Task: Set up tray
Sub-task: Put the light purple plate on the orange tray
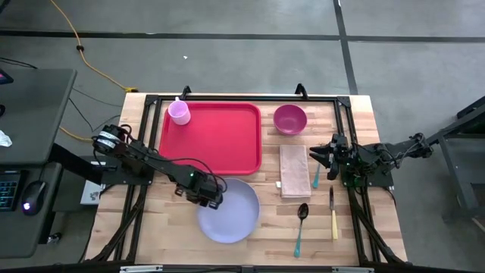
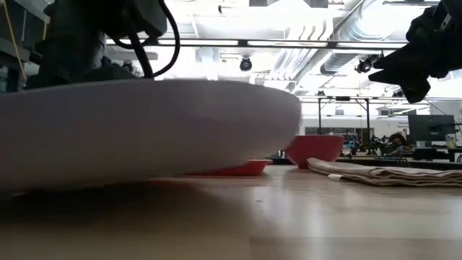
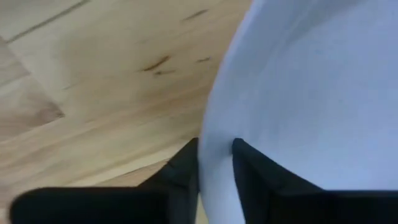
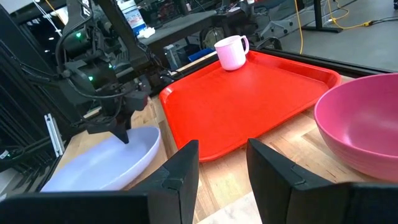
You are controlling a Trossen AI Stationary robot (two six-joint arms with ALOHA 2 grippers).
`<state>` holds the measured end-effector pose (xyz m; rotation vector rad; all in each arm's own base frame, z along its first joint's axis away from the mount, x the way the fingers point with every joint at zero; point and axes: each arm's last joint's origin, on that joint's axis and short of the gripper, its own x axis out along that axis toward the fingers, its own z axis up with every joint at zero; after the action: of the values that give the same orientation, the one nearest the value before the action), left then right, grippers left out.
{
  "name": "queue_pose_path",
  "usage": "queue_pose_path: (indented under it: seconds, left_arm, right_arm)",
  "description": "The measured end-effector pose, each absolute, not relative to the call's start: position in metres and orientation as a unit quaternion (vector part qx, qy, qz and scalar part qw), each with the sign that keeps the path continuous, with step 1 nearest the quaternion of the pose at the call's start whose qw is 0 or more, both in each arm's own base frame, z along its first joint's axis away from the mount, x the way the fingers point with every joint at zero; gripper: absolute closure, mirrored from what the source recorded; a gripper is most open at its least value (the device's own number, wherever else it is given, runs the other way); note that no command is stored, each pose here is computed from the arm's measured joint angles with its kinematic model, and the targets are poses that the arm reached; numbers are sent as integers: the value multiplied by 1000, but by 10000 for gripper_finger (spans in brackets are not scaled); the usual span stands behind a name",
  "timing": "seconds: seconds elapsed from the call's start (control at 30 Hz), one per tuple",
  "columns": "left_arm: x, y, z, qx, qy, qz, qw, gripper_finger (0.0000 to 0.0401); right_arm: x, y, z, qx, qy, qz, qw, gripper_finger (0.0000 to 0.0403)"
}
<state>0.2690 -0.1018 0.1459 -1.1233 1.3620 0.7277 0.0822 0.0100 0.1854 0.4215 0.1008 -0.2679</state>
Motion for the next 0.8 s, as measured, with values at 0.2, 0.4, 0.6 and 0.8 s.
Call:
queue_pose_path:
  seconds: [0.2, 0.4, 0.6, 0.8]
  left_arm:
    - [271, -103, 148, -485, 579, 304, 581, 367]
    - [276, -104, 155, -479, 579, 291, 592, 387]
    - [283, -107, 166, -477, 576, 286, 599, 388]
    - [290, -109, 188, -473, 580, 292, 596, 388]
  right_arm:
    - [82, 10, 185, 208, 50, -132, 968, 290]
    - [82, 10, 185, 209, 51, -128, 968, 290]
    - [82, 10, 185, 209, 52, -126, 968, 290]
    - [82, 11, 185, 207, 53, -122, 969, 290]
